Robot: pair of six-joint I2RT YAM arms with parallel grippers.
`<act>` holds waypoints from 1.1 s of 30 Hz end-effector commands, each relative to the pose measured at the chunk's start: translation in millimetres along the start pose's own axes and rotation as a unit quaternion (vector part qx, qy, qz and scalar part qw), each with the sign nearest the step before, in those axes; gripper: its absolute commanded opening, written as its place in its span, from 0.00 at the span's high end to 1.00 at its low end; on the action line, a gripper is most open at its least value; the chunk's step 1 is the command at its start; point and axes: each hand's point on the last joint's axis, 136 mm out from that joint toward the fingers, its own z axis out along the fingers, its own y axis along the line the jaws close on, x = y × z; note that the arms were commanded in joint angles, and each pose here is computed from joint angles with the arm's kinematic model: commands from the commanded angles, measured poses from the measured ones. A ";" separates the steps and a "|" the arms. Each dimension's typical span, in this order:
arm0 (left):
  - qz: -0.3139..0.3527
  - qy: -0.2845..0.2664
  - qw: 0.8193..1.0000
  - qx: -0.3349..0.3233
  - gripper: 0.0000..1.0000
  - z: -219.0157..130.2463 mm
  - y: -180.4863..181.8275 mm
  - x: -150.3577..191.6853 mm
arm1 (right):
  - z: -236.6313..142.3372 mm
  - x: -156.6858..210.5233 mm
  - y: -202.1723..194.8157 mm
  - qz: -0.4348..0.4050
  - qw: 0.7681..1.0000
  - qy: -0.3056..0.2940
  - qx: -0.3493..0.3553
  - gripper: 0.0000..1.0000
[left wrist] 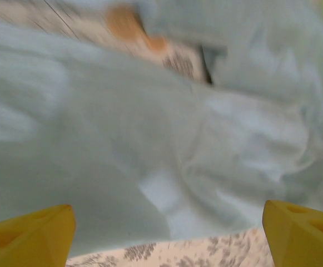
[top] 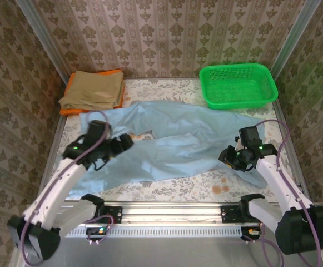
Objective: Fold and stack the trousers
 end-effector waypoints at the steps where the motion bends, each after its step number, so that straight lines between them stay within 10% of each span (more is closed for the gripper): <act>1: 0.018 0.010 1.000 0.003 0.15 25.4 -20.1 25.2 | -13.0 22.0 -1.0 -0.035 0.998 0.008 0.045 0.70; 7: 0.052 0.063 0.996 0.025 0.31 47.4 -35.1 87.8 | 20.4 72.9 0.4 -0.053 0.995 0.045 0.065 0.84; 14: 0.050 0.085 0.995 0.033 0.37 70.2 -32.4 126.3 | 55.7 58.4 30.9 -0.067 0.996 0.021 0.050 0.55; 27: 0.003 0.075 0.996 -0.058 0.34 105.9 37.4 136.2 | 83.7 11.6 26.3 -0.083 0.991 -0.021 0.106 0.46; 33: -0.011 0.067 0.994 -0.086 0.46 111.5 62.1 136.4 | 104.5 11.3 6.4 -0.083 0.985 0.001 0.148 0.69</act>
